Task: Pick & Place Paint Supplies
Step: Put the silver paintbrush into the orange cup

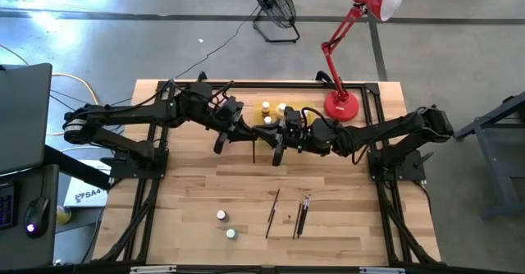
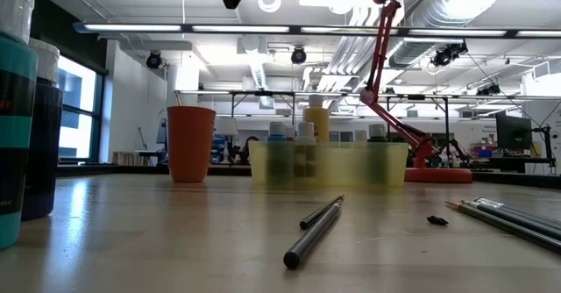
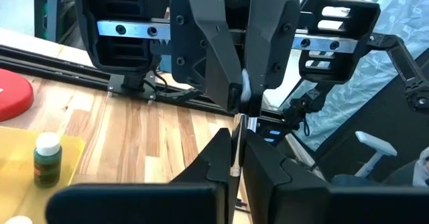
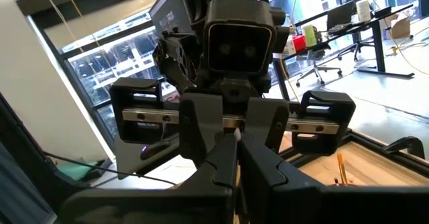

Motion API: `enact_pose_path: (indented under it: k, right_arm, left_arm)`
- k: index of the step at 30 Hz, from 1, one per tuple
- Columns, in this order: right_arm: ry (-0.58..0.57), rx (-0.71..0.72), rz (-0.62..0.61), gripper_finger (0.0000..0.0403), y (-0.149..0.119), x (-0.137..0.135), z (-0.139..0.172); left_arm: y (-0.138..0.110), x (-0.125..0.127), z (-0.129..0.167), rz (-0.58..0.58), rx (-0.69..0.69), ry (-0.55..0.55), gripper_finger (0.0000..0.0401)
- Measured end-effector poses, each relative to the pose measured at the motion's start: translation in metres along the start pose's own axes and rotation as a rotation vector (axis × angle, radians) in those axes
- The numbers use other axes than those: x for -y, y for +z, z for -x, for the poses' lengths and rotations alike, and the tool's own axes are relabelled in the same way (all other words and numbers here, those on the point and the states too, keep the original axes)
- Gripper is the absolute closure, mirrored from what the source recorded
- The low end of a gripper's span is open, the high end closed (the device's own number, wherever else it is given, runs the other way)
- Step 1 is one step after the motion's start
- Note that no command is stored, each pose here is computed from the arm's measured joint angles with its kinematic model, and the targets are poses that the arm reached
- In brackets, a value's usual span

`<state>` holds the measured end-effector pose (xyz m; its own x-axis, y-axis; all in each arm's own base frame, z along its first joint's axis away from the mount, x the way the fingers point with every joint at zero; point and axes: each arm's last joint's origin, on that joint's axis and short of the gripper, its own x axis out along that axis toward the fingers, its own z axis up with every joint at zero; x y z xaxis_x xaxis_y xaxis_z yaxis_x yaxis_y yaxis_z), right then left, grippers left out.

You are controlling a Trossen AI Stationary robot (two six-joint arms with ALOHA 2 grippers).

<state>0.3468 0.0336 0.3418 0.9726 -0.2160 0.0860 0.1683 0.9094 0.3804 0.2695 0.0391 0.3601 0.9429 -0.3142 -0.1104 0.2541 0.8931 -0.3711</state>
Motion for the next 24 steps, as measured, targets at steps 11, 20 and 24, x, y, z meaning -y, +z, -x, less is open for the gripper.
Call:
enact_pose_path:
  k: [11,20,24]
  right_arm:
    - [0.001,0.0,0.0,0.0399,-0.0001,0.0,0.0]
    - [0.001,0.0,-0.001,0.0399,0.0,0.0,0.0]
    - [0.004,-0.001,-0.002,0.0399,0.0,-0.0001,0.0]
  left_arm:
    - [-0.0001,0.0001,0.0,-0.016,-0.001,0.0,0.0391]
    - [-0.0002,0.0,0.0,-0.018,-0.001,0.0,0.0391]
    - [-0.0002,0.0,0.0,-0.018,-0.001,0.0,0.0391]
